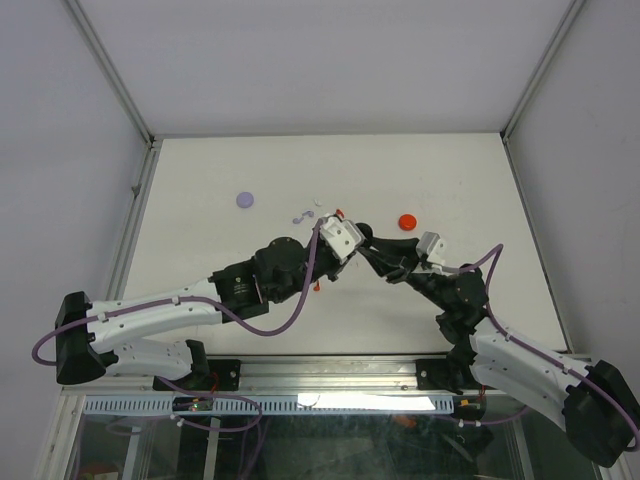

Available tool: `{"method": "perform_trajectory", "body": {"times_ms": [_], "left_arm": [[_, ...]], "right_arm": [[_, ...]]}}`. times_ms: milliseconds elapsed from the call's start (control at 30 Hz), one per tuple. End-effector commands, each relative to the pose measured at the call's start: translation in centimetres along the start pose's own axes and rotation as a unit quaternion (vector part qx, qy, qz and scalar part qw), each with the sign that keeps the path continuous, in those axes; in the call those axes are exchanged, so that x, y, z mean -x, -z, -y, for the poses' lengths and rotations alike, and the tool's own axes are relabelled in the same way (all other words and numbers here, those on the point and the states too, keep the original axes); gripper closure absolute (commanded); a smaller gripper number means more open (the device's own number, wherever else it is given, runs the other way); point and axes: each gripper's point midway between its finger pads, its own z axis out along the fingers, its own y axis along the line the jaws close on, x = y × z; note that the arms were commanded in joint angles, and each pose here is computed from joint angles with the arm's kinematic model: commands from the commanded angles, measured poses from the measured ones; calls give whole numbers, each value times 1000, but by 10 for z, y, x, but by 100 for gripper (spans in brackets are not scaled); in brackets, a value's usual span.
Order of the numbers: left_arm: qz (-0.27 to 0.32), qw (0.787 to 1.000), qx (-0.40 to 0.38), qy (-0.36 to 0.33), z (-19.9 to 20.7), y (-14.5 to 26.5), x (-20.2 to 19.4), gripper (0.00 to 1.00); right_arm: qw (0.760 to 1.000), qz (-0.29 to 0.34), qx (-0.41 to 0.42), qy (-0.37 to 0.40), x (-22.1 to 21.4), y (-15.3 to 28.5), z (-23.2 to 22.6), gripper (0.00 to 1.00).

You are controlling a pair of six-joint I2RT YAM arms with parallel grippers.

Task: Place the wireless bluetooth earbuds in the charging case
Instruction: Place the earbud in the charging case.

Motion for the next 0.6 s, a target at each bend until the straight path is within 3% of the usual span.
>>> {"method": "perform_trajectory", "body": {"times_ms": [0, 567], "left_arm": [[26, 999, -26, 9, 10, 5, 13, 76], [11, 998, 38, 57, -9, 2, 16, 65]], "right_arm": [[999, 53, -9, 10, 33, -5, 4, 100], [998, 56, -5, 7, 36, -6, 2, 100]]}}
